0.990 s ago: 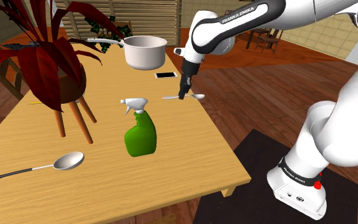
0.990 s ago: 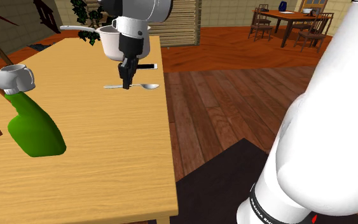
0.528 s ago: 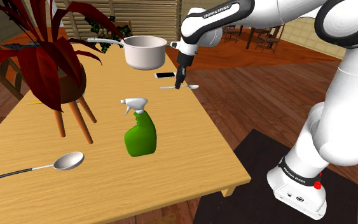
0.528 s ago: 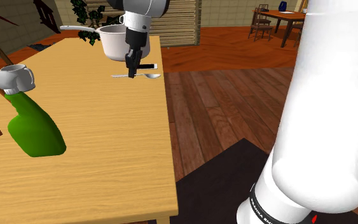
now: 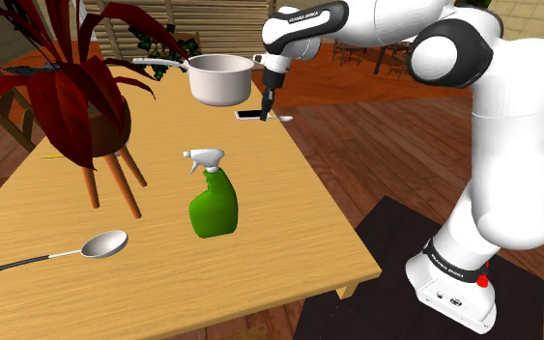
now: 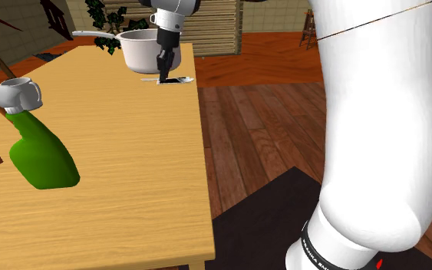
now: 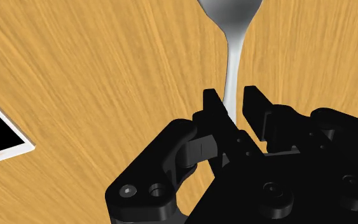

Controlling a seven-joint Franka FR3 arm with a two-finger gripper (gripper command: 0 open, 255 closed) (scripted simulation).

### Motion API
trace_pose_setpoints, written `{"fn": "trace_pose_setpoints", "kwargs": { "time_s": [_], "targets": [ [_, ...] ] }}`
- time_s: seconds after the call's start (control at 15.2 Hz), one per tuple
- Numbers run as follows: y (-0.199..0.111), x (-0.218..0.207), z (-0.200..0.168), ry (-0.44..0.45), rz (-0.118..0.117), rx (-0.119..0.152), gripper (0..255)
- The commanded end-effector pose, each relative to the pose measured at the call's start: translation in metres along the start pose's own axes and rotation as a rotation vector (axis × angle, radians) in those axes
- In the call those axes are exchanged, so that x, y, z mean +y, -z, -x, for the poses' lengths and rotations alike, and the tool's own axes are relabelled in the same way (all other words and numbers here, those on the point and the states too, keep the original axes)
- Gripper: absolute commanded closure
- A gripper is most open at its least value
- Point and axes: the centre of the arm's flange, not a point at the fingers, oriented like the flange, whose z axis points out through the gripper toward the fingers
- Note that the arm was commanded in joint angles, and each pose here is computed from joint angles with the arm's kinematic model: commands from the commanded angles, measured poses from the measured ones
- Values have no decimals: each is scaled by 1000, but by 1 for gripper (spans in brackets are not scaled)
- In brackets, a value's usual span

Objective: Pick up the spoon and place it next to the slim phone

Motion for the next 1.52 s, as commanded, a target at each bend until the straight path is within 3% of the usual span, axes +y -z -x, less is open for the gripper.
{"fn": "trace_pose_setpoints", "kwargs": {
  "time_s": [0.0,0.92,1.45],
  "targets": [
    [1,23,-4,1,-1,0,255],
    [-73,32,12,1,-1,0,255],
    [-73,32,12,1,-1,0,255]
  ]
}}
